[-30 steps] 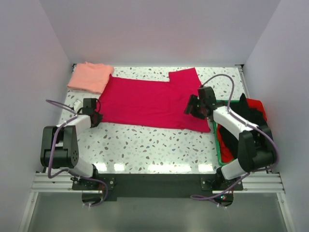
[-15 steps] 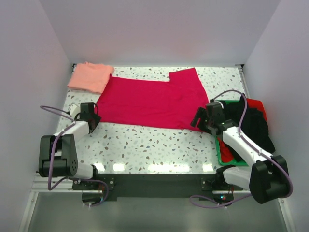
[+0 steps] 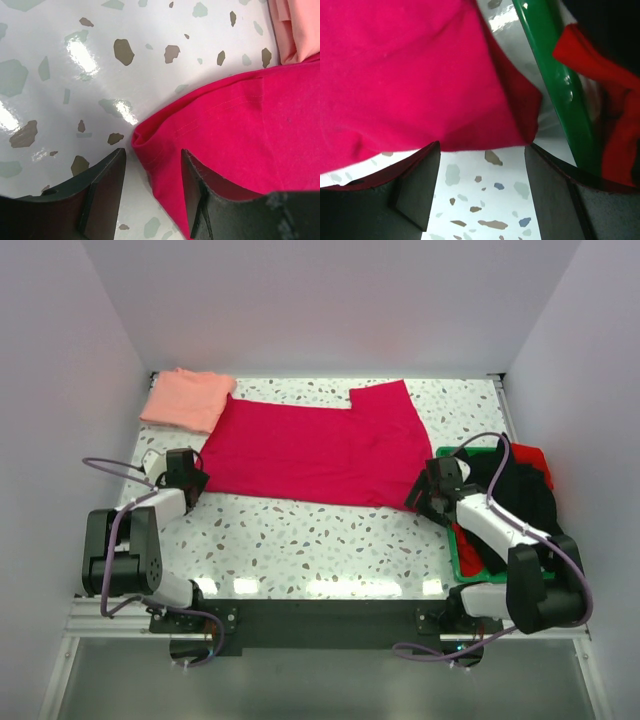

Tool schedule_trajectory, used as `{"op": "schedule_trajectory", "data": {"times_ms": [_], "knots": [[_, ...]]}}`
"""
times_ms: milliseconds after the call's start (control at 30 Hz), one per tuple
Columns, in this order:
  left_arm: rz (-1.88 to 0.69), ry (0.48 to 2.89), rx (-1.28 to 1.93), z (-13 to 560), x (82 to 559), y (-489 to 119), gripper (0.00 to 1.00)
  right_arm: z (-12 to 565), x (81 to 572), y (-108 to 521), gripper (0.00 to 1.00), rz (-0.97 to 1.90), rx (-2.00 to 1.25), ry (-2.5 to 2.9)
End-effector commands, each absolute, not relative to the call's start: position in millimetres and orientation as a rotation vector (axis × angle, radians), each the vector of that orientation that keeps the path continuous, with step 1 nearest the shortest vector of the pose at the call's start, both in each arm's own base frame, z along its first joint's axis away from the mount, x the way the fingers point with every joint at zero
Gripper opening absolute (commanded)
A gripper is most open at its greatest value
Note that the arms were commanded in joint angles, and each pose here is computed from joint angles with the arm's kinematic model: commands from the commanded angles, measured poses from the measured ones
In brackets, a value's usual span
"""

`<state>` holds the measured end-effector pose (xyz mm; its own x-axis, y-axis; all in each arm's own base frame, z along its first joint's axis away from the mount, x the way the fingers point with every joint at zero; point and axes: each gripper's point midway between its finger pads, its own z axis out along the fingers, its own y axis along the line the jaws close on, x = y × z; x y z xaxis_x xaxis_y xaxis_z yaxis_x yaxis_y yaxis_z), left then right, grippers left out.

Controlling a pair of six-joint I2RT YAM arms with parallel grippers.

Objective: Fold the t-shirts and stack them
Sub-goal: Fold the tshirt

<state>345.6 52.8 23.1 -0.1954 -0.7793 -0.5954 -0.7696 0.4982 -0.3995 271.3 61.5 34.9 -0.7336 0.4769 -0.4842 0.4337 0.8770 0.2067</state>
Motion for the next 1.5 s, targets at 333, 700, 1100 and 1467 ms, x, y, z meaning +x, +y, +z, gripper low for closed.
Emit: {"op": "schedule_trajectory", "data": {"times_ms": [333,700,1100,1467], "knots": [[-0.026,1.993,-1.289,9.7,340.9,51.6,0.52,48.0,298.5,11.6,0.72,0.041,0.826,2.437],[-0.039,1.991,-1.297,8.1,344.4,50.4,0.51,32.2,291.9,25.1,0.68,0.130,0.801,2.478],[0.002,2.023,-1.334,-2.3,338.7,51.9,0.12,29.8,302.1,24.4,0.22,0.110,0.800,2.499],[0.127,1.999,-1.374,24.0,305.8,65.3,0.00,84.3,285.6,17.2,0.00,0.089,0.722,2.467]]}}
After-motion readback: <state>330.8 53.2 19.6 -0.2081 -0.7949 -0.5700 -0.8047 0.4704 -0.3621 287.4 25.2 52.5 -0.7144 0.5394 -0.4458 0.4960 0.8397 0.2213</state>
